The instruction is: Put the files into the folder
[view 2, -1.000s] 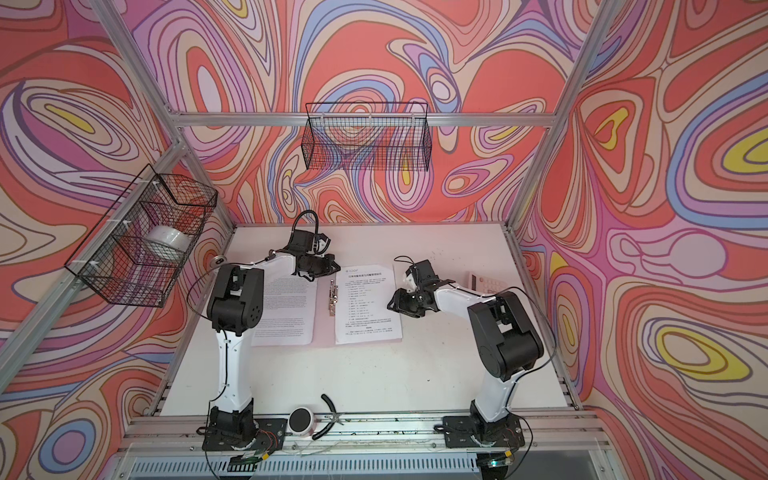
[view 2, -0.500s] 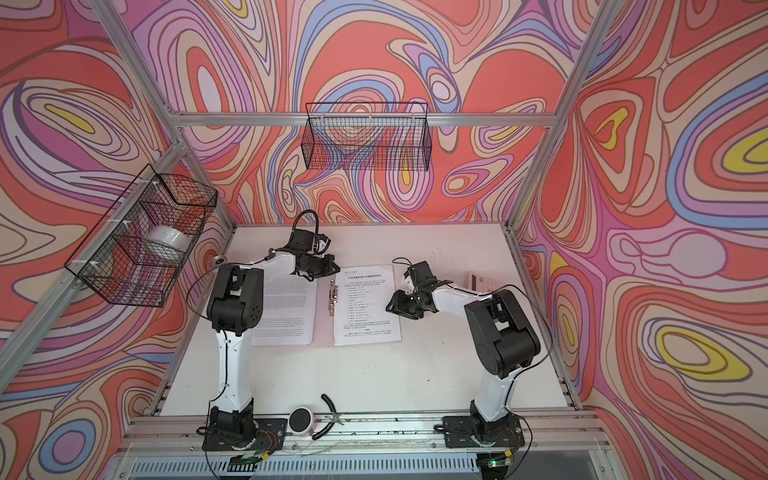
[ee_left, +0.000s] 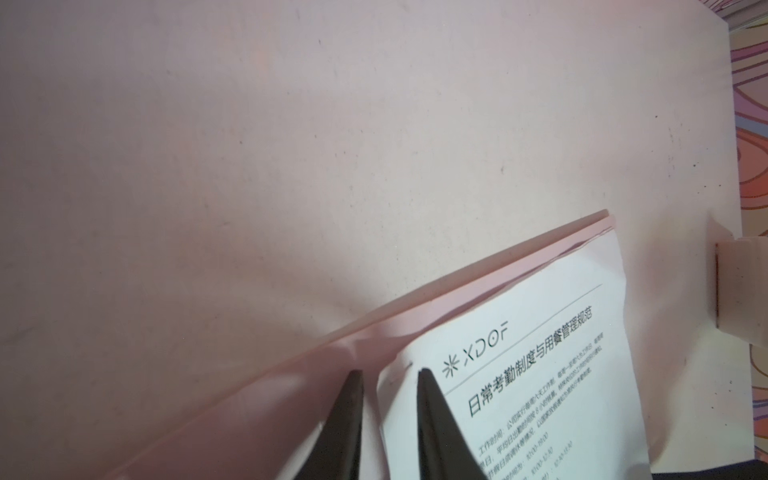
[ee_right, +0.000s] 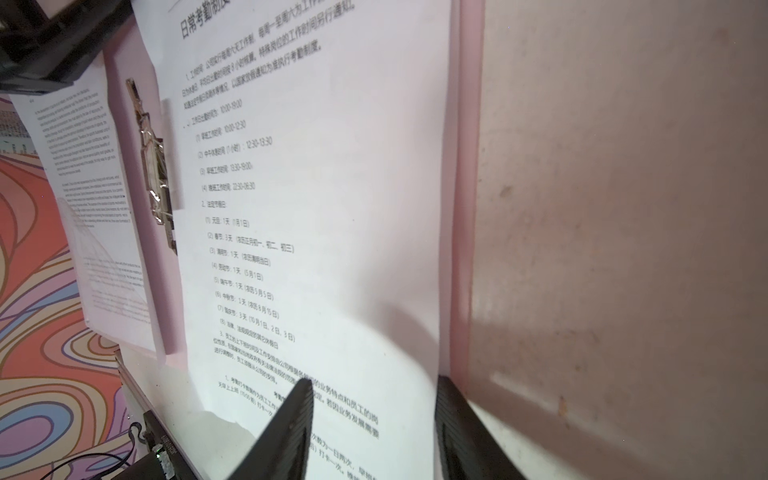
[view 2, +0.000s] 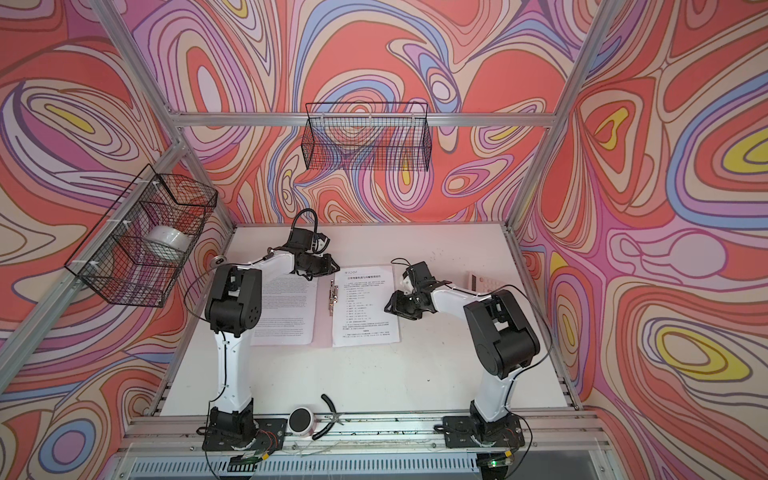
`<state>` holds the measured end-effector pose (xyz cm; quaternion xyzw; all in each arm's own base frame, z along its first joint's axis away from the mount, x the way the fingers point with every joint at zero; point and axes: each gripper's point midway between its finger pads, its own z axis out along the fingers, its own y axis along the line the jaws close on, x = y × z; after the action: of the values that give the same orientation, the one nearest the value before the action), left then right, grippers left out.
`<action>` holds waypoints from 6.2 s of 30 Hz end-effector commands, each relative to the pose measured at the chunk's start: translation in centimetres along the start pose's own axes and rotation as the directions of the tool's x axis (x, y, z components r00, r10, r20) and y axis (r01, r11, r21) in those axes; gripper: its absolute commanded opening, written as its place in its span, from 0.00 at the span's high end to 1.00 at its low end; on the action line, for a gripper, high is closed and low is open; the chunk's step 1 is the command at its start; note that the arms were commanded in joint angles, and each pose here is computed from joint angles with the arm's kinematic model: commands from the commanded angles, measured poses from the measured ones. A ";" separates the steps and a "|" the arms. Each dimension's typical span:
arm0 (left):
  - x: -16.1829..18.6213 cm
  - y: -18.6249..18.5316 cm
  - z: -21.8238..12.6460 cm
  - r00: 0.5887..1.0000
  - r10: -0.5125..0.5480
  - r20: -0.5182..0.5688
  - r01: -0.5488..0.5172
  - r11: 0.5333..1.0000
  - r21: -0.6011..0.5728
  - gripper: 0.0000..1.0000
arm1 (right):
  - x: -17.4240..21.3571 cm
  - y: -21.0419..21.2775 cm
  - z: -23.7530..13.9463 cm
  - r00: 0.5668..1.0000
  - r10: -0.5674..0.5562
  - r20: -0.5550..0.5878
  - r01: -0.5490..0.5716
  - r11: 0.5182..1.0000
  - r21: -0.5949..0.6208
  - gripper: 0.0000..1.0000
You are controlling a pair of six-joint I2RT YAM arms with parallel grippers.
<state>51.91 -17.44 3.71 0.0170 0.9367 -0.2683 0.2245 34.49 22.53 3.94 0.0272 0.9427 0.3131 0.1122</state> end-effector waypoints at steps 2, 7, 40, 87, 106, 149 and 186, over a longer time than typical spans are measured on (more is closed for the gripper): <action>-1.5 -0.4 -3.0 0.999 0.016 0.052 -0.013 0.999 -0.049 0.44 | -0.8 1.1 -0.2 1.000 -0.020 0.017 0.020 1.000 -0.021 0.51; -4.6 -3.3 -8.3 0.982 0.047 0.185 -0.037 0.998 -0.054 0.30 | -2.9 3.0 -3.1 0.994 -0.060 0.090 0.060 0.998 0.005 0.51; 18.7 2.2 -17.7 0.954 -0.219 0.206 0.268 0.929 -0.256 0.67 | -12.6 19.1 11.1 0.928 -0.341 0.147 0.371 0.869 -0.327 0.54; 24.7 6.3 -13.2 0.899 -0.436 0.037 0.415 0.824 -0.385 0.95 | -9.3 16.7 15.3 0.924 -0.383 0.001 0.366 0.882 -0.296 0.56; 24.6 6.3 -13.3 0.899 -0.435 0.043 0.418 0.826 -0.378 0.97 | -9.3 21.2 12.8 0.903 -0.428 0.045 0.405 0.811 -0.422 0.56; 25.6 6.1 -13.4 0.898 -0.438 0.030 0.420 0.835 -0.356 0.98 | -2.0 18.1 7.0 0.971 0.203 -0.123 -0.234 0.908 -0.347 0.78; 25.6 6.1 -13.3 0.901 -0.432 0.023 0.412 0.840 -0.354 0.98 | 0.1 17.6 10.0 0.955 0.215 -0.206 -0.275 0.902 -0.333 0.83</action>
<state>26.82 -8.52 1.76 -0.2174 0.9451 -0.1667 0.1783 36.78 42.39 7.39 0.1034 0.8622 0.4959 0.0019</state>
